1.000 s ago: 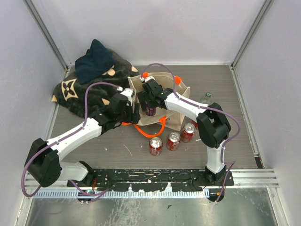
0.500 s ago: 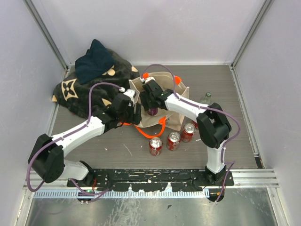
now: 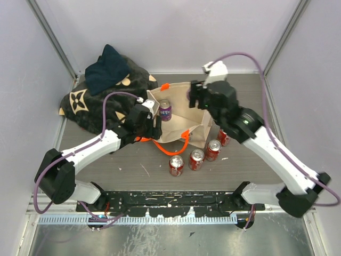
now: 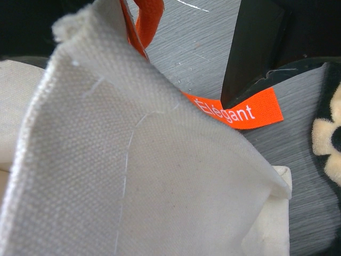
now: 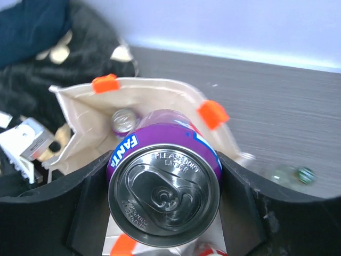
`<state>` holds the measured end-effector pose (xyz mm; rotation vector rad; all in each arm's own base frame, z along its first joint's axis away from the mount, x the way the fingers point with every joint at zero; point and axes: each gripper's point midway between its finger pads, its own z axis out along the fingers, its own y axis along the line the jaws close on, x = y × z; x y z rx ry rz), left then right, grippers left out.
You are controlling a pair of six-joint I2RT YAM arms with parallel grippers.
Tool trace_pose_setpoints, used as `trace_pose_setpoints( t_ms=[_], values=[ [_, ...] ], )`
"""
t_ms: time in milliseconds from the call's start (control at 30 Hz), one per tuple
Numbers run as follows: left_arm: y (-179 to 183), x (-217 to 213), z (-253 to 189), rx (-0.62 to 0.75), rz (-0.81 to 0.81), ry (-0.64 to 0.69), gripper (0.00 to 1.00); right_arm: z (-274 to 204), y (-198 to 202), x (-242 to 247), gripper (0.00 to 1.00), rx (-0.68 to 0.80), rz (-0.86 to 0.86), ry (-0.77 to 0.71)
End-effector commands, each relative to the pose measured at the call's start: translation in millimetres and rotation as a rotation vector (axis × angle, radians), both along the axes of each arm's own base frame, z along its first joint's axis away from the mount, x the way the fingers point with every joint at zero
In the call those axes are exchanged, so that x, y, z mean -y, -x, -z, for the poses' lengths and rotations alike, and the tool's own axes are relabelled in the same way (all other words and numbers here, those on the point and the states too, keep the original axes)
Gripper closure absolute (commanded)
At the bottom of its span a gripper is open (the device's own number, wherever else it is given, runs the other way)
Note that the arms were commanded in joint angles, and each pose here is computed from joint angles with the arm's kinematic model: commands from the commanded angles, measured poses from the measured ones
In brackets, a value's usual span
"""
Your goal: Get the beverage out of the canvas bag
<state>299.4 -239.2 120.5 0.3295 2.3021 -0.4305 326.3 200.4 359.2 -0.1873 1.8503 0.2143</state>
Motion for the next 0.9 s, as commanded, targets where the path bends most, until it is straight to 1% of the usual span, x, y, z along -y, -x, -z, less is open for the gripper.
trace_pose_setpoints(
  t_ms=[0,67,133,167,300,400,667,867],
  values=[
    [-16.7,9.5,-21.5,0.062,0.003,0.027,0.20,-16.7,25.5,82.6,0.99,0.059,0.315,-0.005],
    [-17.7,10.4,-22.6,0.065,0.006,0.026,0.20,-13.7,42.1,112.7,0.99,0.058,0.421,-0.003],
    [-19.4,9.0,-23.9,0.074,-0.003,0.022,0.19,-1.1,56.7,132.3,0.99,0.020,0.497,-0.003],
    [-20.4,7.7,-24.5,0.079,-0.009,0.020,0.19,2.3,62.3,139.5,0.99,0.011,0.523,-0.006],
    [-23.9,7.4,-30.0,0.103,-0.017,0.025,0.19,41.2,86.3,159.2,0.99,-0.093,0.614,-0.018],
    [-26.4,7.2,-32.5,0.115,-0.021,0.025,0.19,71.4,96.5,162.6,0.99,-0.164,0.628,-0.004],
    [-41.8,10.5,-38.1,0.156,-0.053,0.031,0.18,132.0,125.9,165.4,0.99,-0.338,0.653,-0.020],
    [-43.5,18.2,-37.2,0.144,-0.041,0.052,0.18,180.5,139.8,164.0,0.99,-0.425,0.664,-0.032]
  ],
)
